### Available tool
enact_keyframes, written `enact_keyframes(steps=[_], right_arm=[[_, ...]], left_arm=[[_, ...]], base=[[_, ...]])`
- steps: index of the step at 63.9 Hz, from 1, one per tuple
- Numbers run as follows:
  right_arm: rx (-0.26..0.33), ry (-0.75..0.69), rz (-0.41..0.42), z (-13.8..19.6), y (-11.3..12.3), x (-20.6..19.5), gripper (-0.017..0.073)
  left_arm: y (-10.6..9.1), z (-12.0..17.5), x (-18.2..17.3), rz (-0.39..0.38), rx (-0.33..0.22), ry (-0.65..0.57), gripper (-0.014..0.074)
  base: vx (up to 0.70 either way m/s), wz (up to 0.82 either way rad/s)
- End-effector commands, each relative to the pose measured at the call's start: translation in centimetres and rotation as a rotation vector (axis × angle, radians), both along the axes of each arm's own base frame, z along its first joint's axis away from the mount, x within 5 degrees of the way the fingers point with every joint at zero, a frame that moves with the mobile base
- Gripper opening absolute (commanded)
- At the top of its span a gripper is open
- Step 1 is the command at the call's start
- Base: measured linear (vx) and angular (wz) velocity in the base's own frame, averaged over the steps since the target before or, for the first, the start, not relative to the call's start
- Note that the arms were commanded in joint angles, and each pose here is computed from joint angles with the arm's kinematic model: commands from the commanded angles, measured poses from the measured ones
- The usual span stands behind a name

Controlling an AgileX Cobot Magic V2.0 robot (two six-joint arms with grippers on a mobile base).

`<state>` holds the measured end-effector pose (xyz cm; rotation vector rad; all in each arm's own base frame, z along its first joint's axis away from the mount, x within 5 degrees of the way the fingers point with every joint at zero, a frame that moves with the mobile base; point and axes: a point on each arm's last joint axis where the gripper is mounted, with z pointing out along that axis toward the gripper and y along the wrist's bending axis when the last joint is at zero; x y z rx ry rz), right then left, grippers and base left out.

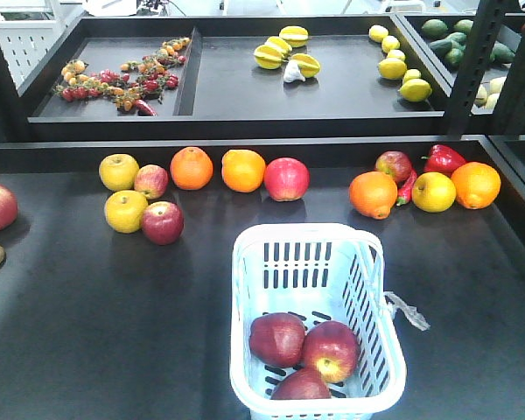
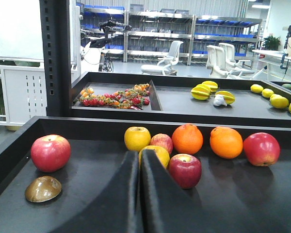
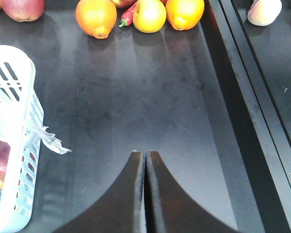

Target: Pick three apples into basket with both arms

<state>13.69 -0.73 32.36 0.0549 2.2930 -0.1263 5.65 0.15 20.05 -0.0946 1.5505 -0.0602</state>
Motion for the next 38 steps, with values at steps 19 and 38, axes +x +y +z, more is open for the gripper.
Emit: enact_keyframes(steps=[19,38], right_arm=[[-0.024,-0.077,0.008,1.14,-0.14,0.24,-0.0009],[-0.024,-0.077,0.008,1.14,-0.14,0.24,-0.0009]], left_arm=[[-0.06,-0.02,-0.04,-0.007,-0.008,-0.067,-0.0006],[-0.06,-0.02,-0.04,-0.007,-0.008,-0.067,-0.0006]], base=[[0.0,0.0],[0.0,0.0]])
